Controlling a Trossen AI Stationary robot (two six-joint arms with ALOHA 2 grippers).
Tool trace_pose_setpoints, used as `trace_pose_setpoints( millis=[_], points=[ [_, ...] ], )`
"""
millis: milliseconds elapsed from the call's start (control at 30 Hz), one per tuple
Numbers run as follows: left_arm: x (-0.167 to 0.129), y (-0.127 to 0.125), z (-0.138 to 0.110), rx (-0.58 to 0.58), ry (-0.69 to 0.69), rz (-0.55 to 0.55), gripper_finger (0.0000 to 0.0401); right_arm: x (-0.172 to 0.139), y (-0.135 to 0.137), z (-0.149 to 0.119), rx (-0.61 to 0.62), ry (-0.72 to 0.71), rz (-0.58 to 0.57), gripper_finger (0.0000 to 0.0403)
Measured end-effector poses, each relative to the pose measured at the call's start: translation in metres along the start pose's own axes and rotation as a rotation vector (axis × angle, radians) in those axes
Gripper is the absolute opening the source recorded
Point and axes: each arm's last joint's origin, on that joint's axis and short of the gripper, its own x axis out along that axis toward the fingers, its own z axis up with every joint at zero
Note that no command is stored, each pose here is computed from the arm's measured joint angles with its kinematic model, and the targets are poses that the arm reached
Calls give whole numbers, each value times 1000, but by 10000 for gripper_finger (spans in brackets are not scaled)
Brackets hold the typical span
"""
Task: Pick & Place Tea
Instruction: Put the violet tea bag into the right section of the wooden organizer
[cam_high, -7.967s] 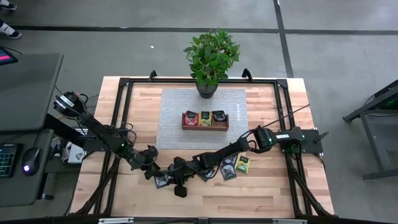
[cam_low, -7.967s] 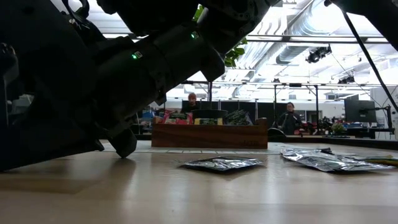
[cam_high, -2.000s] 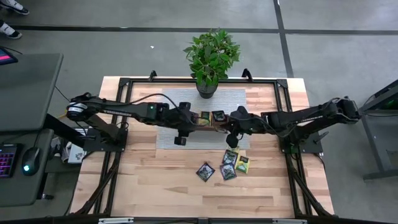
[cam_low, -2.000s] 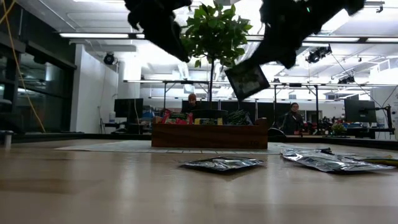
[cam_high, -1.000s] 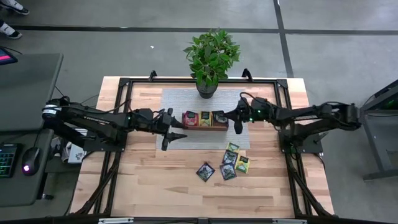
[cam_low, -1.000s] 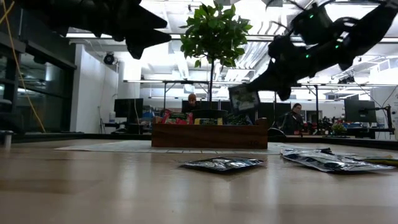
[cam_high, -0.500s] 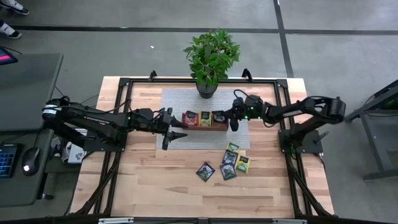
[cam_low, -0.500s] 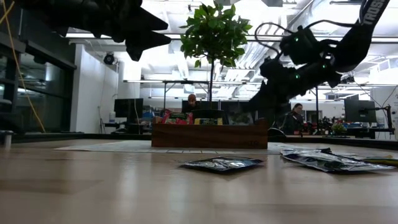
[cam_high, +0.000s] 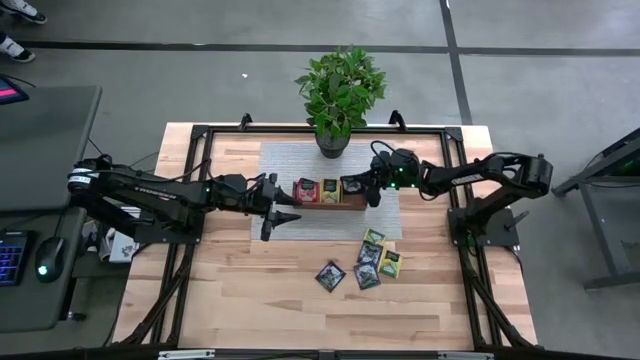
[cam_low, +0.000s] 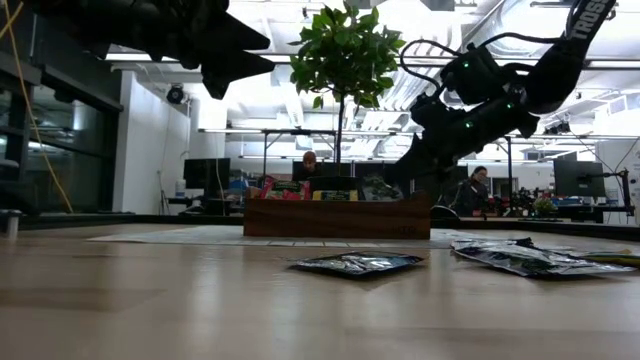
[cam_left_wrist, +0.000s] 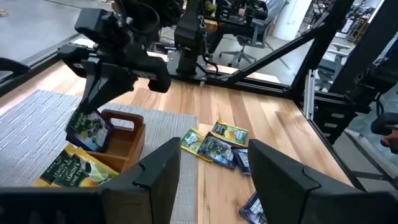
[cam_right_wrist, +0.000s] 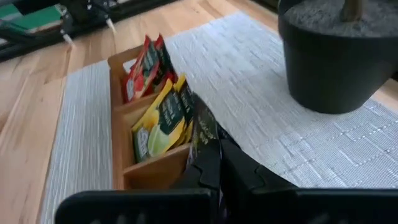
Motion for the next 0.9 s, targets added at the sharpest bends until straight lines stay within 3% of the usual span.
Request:
trace_pose_setpoints(
  millis=[167,700,900],
  points=[
    [0,0,0,0,1,0,184,1,0,-4,-21,71,-6,0],
    [0,0,-2,-1,23,4,184,1,0,-1,-22,47,9,2],
    [0,0,-2,-1,23,3,184,1,1,0,-15,44,37,26]
  ],
)
